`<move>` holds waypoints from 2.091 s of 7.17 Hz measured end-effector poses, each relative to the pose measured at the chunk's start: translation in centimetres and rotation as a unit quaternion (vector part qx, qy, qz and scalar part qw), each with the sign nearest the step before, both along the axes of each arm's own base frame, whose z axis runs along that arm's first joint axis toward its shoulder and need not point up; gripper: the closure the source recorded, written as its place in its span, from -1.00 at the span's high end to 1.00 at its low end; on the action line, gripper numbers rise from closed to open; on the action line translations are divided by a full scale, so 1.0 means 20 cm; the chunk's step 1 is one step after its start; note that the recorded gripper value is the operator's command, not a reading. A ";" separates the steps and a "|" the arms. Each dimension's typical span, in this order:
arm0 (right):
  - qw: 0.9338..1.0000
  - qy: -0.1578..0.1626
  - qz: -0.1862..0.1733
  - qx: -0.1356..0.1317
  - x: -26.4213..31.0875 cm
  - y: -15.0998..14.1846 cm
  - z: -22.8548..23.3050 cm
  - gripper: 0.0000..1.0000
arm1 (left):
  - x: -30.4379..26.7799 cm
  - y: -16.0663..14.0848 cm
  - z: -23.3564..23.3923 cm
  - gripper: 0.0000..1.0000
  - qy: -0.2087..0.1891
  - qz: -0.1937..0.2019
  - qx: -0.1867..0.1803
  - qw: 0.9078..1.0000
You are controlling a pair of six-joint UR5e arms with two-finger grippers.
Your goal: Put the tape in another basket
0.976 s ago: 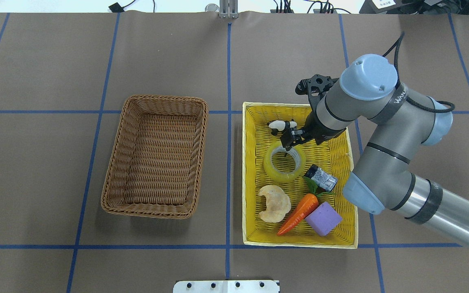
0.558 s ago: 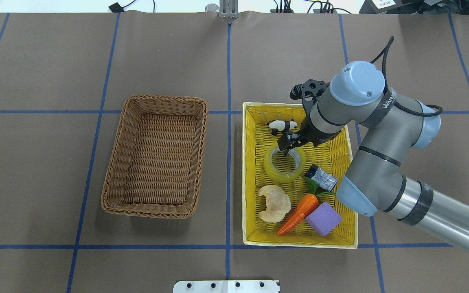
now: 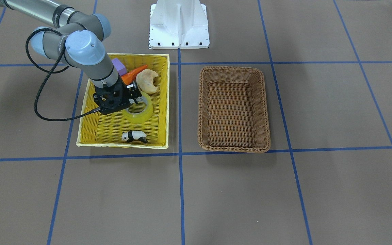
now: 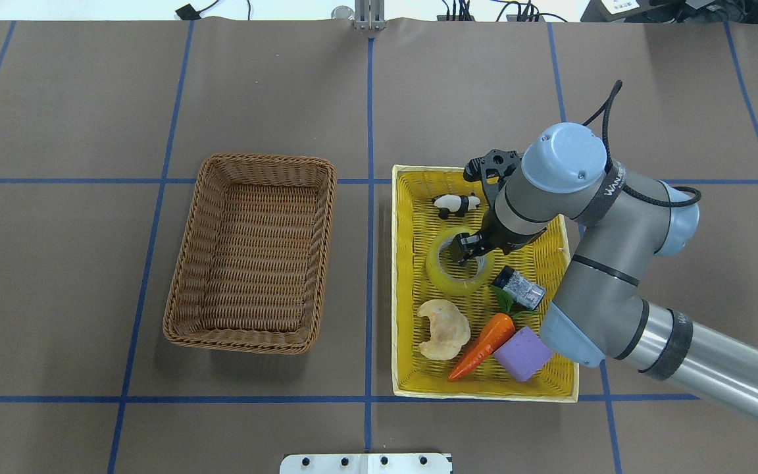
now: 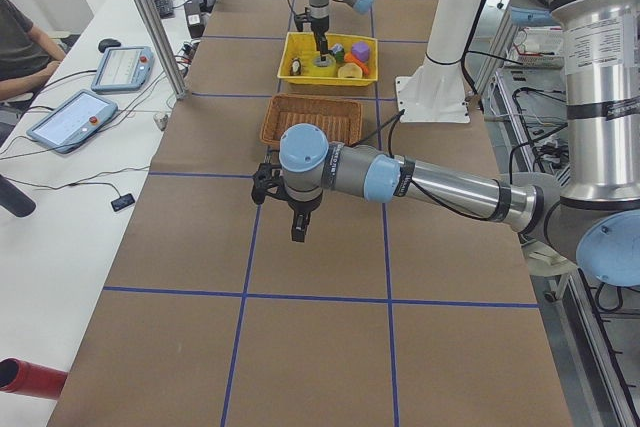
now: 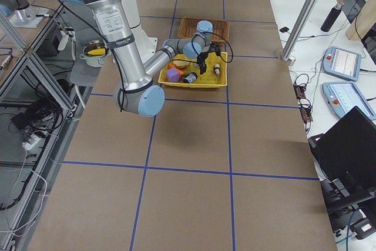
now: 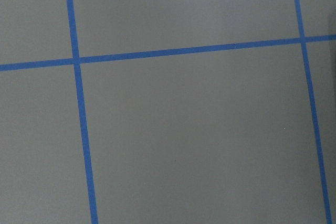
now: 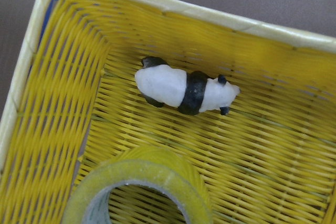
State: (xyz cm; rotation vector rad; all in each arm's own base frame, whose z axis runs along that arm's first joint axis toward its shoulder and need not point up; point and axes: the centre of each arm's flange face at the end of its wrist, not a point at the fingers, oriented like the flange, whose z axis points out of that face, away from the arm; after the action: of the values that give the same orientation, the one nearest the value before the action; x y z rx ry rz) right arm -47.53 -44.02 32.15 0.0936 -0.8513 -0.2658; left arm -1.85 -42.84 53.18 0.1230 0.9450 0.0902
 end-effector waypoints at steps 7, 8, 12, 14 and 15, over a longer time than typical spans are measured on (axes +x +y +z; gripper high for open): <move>1.000 -0.017 0.017 -0.012 0.15 -0.09 -0.08 -1.00 | 0.00 0.00 -0.01 0.96 0.003 0.001 0.002 1.000; 0.999 -0.035 0.024 -0.024 0.28 -0.17 -0.15 -1.00 | 0.00 -0.01 -0.03 0.96 0.006 -0.001 0.003 1.000; 0.982 -0.147 0.081 -0.085 0.43 -0.20 -0.43 -1.00 | 0.26 -0.22 -0.42 0.96 0.100 0.001 -0.046 0.994; 0.961 -0.225 0.093 -0.129 0.39 -0.08 -0.53 -1.00 | 0.53 -0.38 -0.72 0.96 0.151 0.050 -0.051 0.986; 0.950 -0.259 0.095 -0.149 0.38 -0.03 -0.57 -1.00 | 0.60 -0.41 -0.83 0.96 0.175 0.073 -0.048 0.981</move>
State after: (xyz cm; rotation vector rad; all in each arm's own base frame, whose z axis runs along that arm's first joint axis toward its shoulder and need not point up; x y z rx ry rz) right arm -39.99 -44.58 20.66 -0.0403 -1.3868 0.0795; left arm 10.14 -51.11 36.57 -0.0222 1.3079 0.1606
